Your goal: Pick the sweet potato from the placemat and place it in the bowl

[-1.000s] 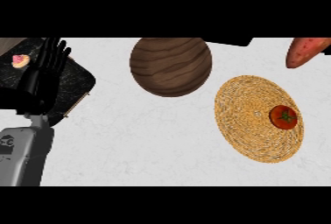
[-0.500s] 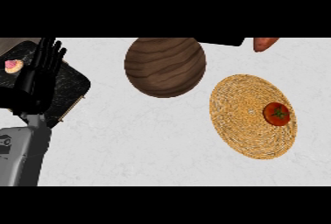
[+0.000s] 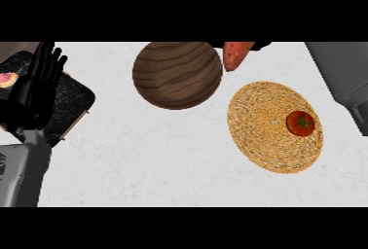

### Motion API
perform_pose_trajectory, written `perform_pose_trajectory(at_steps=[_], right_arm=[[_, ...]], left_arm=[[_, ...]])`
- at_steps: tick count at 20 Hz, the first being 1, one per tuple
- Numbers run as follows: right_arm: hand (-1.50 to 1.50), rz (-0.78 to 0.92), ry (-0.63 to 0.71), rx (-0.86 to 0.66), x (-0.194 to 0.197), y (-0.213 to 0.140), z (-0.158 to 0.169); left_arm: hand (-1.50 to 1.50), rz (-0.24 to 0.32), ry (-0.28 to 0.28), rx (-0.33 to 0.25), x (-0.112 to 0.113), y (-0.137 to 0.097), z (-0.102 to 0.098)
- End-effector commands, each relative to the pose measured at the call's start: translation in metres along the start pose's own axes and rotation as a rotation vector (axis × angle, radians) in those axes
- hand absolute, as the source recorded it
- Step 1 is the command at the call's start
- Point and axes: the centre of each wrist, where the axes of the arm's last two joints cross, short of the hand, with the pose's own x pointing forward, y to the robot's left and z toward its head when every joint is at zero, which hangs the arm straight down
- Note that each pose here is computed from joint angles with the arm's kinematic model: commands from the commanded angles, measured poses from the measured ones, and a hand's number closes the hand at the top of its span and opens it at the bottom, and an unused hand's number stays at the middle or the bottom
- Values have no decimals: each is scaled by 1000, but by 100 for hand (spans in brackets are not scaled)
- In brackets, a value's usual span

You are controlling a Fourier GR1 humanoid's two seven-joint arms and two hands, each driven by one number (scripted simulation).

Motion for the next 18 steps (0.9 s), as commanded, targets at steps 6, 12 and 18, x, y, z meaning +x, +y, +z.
perform_pose_trajectory(at_steps=[6,12,18], right_arm=[[150,-20,-51,158,11,76,-60],[150,104,21,157,8,135,-76],[-150,-93,171,159,-8,173,-70]], left_arm=[[0,-12,1,0,7,17,-3],[0,5,6,23,-15,-10,15],[0,-5,-20,14,4,2,2]])
